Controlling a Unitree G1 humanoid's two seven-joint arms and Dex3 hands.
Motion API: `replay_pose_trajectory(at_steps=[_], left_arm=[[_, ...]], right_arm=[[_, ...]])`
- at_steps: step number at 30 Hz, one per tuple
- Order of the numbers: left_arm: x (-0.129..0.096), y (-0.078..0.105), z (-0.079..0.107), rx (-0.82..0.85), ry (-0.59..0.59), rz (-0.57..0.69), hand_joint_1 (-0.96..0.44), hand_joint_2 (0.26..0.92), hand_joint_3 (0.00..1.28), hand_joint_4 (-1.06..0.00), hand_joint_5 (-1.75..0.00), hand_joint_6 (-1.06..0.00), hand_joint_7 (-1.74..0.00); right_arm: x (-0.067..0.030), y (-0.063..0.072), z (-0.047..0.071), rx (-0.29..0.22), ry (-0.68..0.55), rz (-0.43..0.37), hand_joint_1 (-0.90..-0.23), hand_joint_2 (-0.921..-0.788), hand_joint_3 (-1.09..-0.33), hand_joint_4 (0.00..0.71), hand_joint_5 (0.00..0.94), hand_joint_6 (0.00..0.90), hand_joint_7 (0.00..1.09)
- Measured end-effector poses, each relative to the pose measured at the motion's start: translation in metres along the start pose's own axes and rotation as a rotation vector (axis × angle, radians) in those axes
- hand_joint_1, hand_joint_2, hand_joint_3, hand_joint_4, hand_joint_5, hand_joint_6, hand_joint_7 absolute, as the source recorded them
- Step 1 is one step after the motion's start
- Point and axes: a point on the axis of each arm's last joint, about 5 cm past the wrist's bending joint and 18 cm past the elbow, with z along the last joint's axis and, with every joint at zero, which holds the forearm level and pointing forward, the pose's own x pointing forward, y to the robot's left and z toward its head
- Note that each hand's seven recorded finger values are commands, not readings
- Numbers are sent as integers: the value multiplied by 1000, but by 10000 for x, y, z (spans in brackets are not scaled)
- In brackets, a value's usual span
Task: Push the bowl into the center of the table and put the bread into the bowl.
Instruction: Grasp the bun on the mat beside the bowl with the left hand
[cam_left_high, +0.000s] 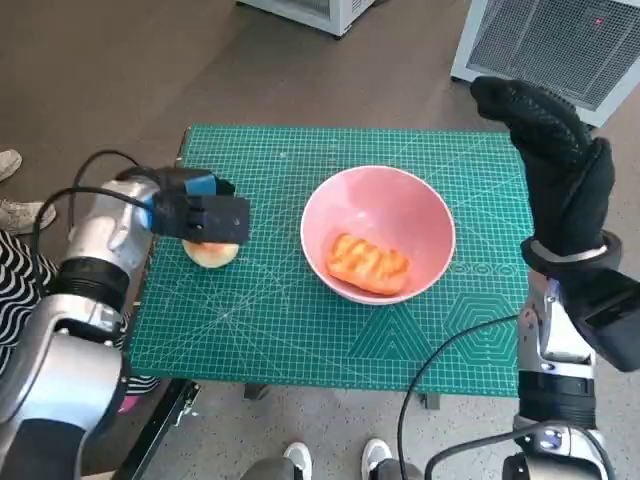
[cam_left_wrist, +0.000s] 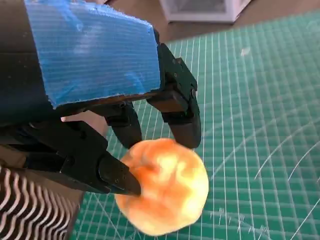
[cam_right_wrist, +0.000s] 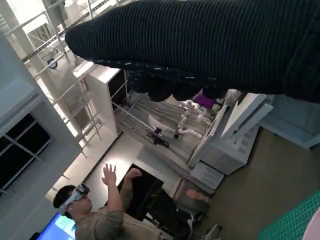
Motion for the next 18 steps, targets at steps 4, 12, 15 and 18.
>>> replay_pose_trajectory(at_steps=[4, 12, 15, 18], left_arm=[[-86, 184, 12, -23, -62, 83, 1, 917, 26, -707, -1088, -716, -1132], [-360, 590, 146, -48, -259, 320, 1, 918, 21, -733, -1041, -697, -1170], [-487, 707, 220, -63, -353, 420, 1, 917, 19, -741, -1027, -696, -1176], [-612, 773, 300, -70, -451, 512, 1, 919, 19, -738, -1060, -691, -1155]], right_arm=[[1, 2, -1, 1, 0, 1, -688, -921, -736, 153, 5, -1, 530], [7, 8, -1, 2, -2, 2, -685, -921, -737, 151, 4, -1, 530], [7, 8, -3, 2, -2, 2, -685, -921, -737, 151, 4, -1, 531], [7, 9, -4, 2, -1, 2, -686, -921, -737, 151, 3, -1, 532]])
